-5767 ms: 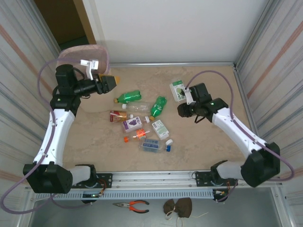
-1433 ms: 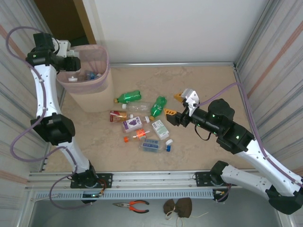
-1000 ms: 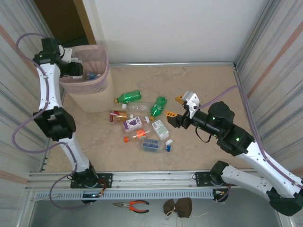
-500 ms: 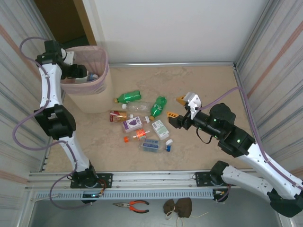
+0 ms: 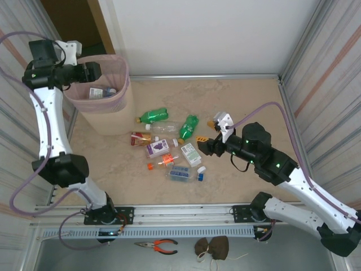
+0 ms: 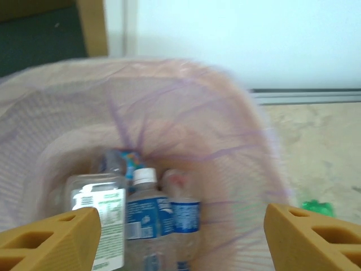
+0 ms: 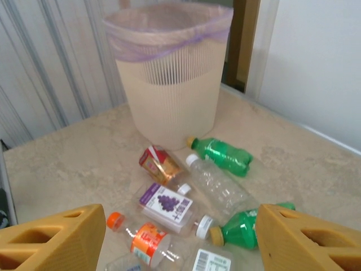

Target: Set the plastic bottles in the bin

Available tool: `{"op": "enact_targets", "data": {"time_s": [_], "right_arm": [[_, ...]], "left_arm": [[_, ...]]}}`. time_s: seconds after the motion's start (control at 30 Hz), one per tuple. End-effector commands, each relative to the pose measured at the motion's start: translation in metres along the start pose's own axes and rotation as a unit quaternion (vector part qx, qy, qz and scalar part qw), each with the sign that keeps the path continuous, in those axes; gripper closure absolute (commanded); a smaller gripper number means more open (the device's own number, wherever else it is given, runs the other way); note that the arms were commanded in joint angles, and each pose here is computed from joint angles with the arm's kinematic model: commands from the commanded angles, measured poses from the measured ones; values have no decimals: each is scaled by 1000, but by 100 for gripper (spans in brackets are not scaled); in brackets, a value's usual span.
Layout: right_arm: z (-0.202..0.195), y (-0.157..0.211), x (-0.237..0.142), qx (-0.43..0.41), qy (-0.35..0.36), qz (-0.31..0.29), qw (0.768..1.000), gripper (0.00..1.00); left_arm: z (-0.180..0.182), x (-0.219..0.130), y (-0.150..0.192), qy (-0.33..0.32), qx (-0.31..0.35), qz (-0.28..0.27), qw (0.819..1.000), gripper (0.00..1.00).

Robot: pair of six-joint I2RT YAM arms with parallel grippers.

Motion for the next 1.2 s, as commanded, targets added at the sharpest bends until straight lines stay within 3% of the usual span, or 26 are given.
{"op": "enact_targets", "data": {"time_s": [0.0, 0.17, 0.3, 0.63, 0.87, 1.17], "right_arm": [[-7, 11, 5, 23, 28, 30, 999, 30], [-21, 32, 18, 46, 77, 74, 993, 31], [-31, 54, 26, 54, 107, 116, 986, 32], [-42, 113, 40, 77, 127, 193, 970, 35], [-33, 165, 44, 75, 82, 268, 957, 39], [-15, 216, 61, 93, 64, 318, 941, 39]], "left_arm": [[-36, -24, -21, 89, 11, -85, 992, 24], [-79, -50, -26, 168, 35, -164, 971, 24], [-106, -64, -21, 211, 46, -193, 957, 24], [-146, -79, 7, 257, 59, -192, 945, 24], [-158, -83, 25, 264, 55, -187, 945, 23], [-171, -88, 47, 276, 45, -177, 944, 23]]}}
Point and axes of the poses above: each hand's point on the last joint's axis, 136 mm out from that joint toward the fingers, its own x axis out along the fingers, its own z axis along the line the jaws close on, y = z × x, the point moved 5 cm from there along -x, back along the fingers, and after that the axes turned 13 degrees about x, right-handed, at the moved point
